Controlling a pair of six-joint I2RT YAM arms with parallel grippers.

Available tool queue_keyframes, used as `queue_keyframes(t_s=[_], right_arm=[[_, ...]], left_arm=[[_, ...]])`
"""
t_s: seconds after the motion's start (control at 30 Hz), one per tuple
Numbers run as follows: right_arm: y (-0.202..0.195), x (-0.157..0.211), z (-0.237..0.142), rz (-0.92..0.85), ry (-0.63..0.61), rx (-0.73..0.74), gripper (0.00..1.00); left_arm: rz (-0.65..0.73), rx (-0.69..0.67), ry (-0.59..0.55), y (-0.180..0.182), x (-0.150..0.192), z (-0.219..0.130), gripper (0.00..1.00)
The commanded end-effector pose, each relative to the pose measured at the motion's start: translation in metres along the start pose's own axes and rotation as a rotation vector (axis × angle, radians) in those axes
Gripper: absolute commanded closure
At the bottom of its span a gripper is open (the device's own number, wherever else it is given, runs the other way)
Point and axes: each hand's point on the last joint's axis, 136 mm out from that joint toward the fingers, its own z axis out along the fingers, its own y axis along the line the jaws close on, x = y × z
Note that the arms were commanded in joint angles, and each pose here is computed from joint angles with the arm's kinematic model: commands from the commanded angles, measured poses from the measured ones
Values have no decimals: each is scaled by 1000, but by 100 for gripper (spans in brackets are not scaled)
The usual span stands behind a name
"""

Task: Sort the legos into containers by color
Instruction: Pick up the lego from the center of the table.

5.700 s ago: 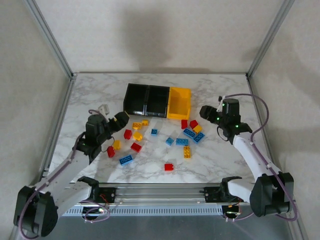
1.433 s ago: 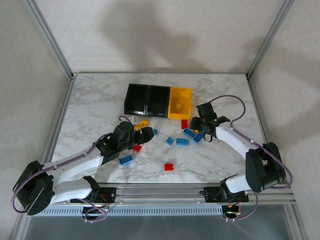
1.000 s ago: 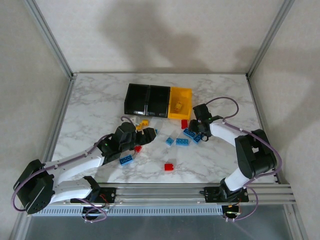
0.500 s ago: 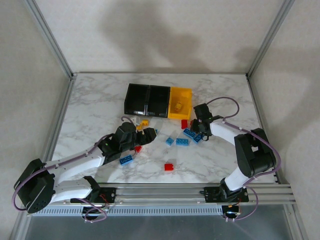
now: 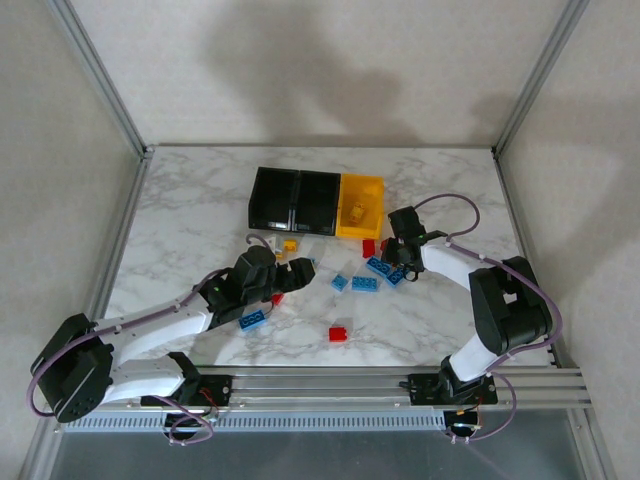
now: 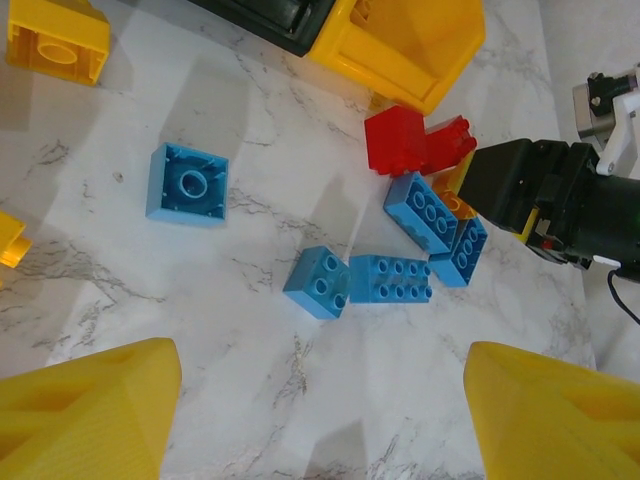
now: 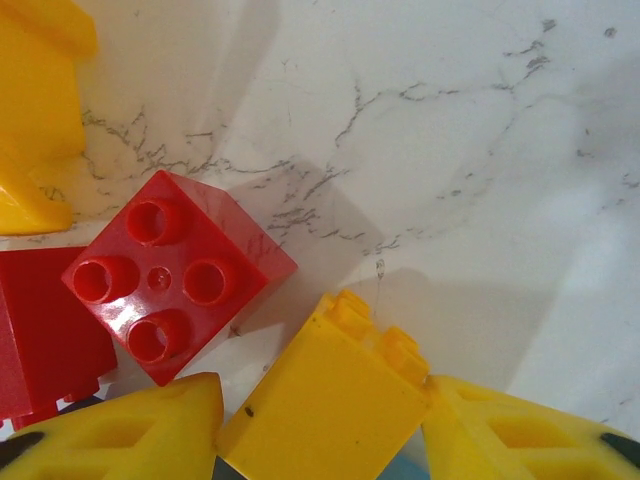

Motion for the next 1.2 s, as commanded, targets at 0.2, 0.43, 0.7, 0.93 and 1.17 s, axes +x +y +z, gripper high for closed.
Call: queue_keyframes(t_s=[0.2,0.43,0.7,0.93,1.17], right_arm=[[-16,-1,-6,30,-15,54,44],[-20,-5,-13,48,-37,56,43],[-14,-1,-1,56,-13,36,40],[-14,6,7,60,8,27,52],[-21,9,3,60,0,48,61]], left_arm=[[14,25,-22,-10,-4,1,25],[15,30,-17,-12,-3,2,25],[16,27,-19,-11,-2,1,25],[12,27,-18,-13,-2,0,25],[15,32,-14,-14,-1,2,25]])
